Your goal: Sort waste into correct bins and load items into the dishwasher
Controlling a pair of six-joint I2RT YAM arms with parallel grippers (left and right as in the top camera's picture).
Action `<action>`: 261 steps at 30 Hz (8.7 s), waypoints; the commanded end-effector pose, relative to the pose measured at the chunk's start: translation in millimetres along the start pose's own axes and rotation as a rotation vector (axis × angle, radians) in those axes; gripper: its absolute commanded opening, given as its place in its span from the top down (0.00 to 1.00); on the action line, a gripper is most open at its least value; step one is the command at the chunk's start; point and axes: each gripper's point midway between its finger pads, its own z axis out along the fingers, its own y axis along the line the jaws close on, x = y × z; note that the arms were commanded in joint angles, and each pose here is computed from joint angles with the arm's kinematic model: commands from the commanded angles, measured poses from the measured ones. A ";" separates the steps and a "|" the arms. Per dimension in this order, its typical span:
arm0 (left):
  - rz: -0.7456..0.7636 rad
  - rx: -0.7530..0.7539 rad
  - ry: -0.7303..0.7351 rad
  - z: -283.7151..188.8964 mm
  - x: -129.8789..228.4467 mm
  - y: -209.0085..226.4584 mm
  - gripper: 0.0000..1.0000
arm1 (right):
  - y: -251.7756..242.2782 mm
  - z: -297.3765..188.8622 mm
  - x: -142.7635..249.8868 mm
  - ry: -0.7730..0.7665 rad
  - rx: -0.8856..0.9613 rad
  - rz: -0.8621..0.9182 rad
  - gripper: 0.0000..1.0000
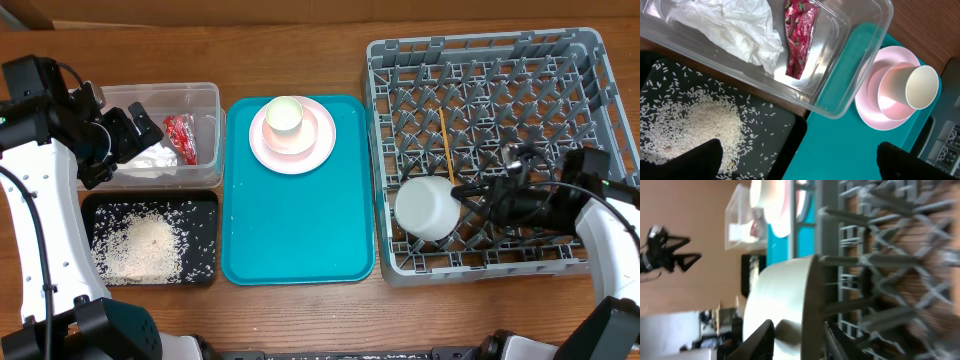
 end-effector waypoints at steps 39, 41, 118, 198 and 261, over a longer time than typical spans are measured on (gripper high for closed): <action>0.017 0.004 -0.031 -9.1 -3.7 -2.1 0.00 | -14.5 -17.4 -13.2 -0.002 0.159 0.037 0.14; 0.017 0.003 -0.031 -9.1 -3.7 -2.0 0.00 | -9.5 -20.9 -18.5 -0.009 0.161 0.026 0.11; 0.023 0.006 -0.029 -8.7 -2.9 -4.2 0.00 | 39.3 147.7 -25.1 0.119 0.678 -0.478 0.64; 0.023 0.006 -0.029 -8.6 -2.9 -4.4 0.00 | 253.0 152.6 -103.9 -0.166 0.376 -0.803 0.43; 0.023 0.006 -0.029 -8.6 -2.9 -4.4 0.00 | 232.0 252.0 -77.9 -0.078 0.425 -1.024 0.96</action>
